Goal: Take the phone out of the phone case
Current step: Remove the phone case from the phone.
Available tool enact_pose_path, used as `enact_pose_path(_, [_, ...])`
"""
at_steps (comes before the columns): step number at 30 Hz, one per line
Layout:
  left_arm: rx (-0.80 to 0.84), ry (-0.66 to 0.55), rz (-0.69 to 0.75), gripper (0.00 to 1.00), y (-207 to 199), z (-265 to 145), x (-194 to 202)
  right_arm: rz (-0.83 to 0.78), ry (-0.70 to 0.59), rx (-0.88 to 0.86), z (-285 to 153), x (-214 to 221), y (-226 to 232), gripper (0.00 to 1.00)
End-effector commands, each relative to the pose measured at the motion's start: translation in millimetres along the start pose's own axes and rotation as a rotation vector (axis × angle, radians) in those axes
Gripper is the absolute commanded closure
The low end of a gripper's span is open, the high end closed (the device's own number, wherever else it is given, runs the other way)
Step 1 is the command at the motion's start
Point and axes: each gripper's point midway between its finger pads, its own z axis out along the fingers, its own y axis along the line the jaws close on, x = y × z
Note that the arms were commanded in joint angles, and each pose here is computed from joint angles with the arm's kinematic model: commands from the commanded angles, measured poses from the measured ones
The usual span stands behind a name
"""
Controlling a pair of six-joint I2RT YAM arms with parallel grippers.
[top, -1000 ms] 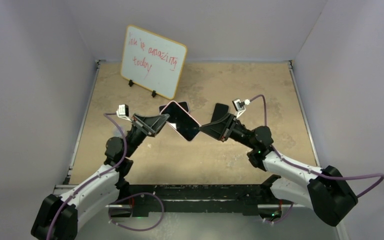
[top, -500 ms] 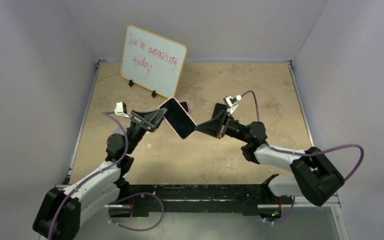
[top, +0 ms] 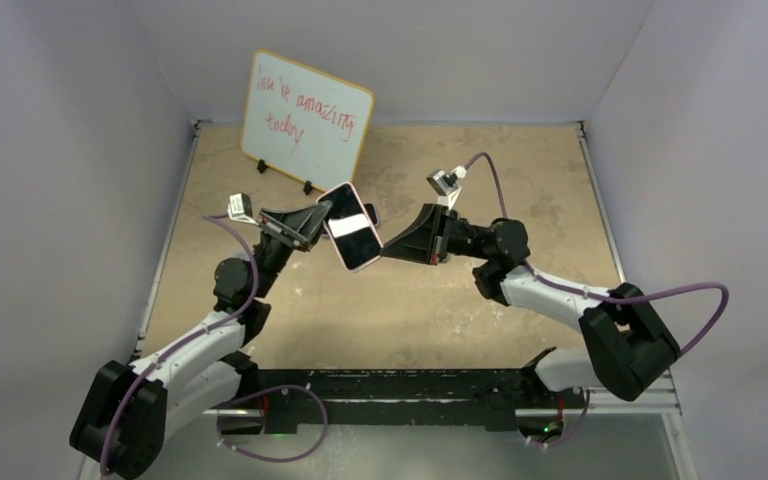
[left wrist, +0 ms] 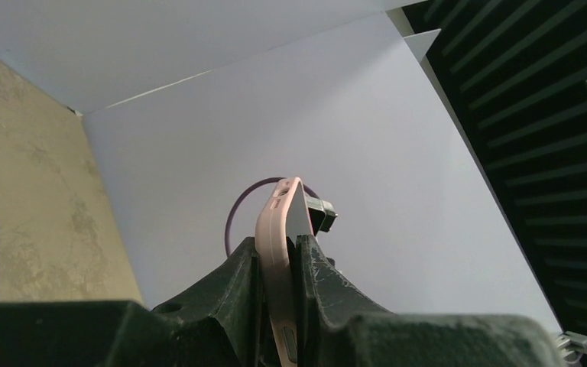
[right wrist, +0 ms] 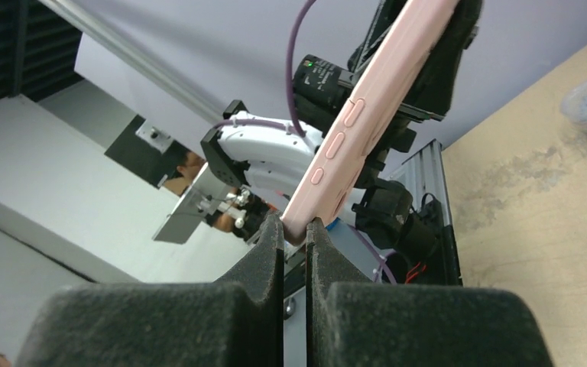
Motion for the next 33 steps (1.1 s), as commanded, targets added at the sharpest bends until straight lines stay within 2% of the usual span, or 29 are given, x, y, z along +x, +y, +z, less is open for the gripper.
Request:
enact_pose_path(1, [-0.127,0.183,0.048,1.0,43,-10,36,-0.488,-0.018,-0.428,4,-6,118,1.0])
enact_pose_path(4, [-0.109,0.182,0.045,1.0,37,-11,36,-0.478,0.001,-0.417,6,-5,116,1.0])
enact_pose_path(8, [-0.084,0.134,0.059,1.0,29,-13,28,-0.372,-0.042,-0.27,13,-16,85,1.0])
enact_pose_path(14, [-0.054,0.101,0.07,1.0,20,-16,23,-0.279,-0.116,0.034,11,-26,26,0.83])
enact_pose_path(26, [-0.041,0.043,0.092,1.0,14,-19,13,-0.234,-0.122,0.082,17,-28,10,0.63])
enact_pose_path(33, [-0.039,0.028,0.097,1.0,12,-19,11,-0.215,-0.101,0.095,25,-27,0,0.64])
